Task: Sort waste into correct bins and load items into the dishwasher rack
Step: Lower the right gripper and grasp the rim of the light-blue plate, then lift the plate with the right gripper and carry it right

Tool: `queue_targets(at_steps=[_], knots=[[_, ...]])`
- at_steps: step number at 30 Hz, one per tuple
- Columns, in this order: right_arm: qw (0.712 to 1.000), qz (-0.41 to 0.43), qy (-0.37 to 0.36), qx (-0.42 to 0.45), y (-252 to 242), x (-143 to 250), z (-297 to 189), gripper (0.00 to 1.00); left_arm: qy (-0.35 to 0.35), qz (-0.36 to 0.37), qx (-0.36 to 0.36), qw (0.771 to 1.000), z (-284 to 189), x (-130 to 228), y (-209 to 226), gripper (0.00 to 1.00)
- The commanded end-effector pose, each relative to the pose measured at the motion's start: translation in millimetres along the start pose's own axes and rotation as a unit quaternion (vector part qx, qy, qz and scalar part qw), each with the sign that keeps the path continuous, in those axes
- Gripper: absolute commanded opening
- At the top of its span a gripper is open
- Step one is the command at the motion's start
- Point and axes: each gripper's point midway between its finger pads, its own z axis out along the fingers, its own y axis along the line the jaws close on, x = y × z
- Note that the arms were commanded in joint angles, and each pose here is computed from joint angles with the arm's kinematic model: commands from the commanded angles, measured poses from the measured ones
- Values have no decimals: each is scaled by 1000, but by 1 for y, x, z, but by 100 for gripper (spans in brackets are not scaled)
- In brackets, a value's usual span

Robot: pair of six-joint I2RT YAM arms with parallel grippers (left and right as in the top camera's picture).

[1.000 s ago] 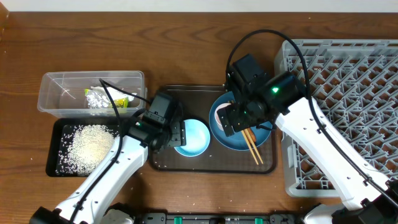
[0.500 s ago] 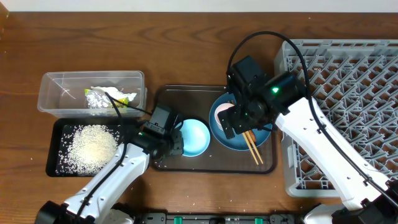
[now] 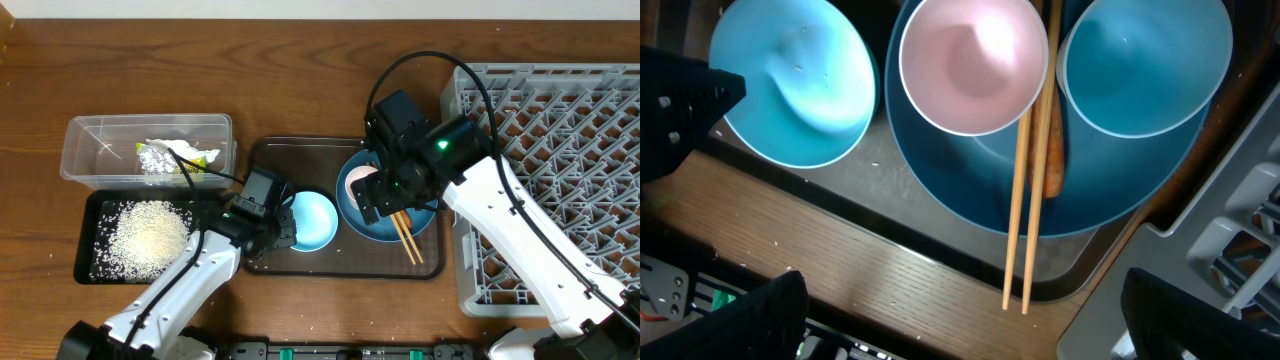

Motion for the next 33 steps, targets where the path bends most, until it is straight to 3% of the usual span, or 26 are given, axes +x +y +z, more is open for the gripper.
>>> queue_targets(at_steps=[1,5,10,18,26,33], knots=[[1000,0,-3,4,-1,0,-2,99,18,-14,-14,1000,10,8,6,27],[1000,0,-3,3,-1,0,-2,99,16,-20,-13,1000,13,6,5,27],[1000,7,1,-13,5,1,-2,99,15,-19,-12,1000,13,5,5,6],[999,6,-1,-39,14,-1,-3,99,16,-18,2,1000,3,6,-1,6],[998,-20,-15,-49,32,-4,-2,96,-66,15,50,996,-38,-15,-17,6],[997,-35,-33,-55,43,-10,-3,82,-135,21,77,988,-73,-28,-24,6]])
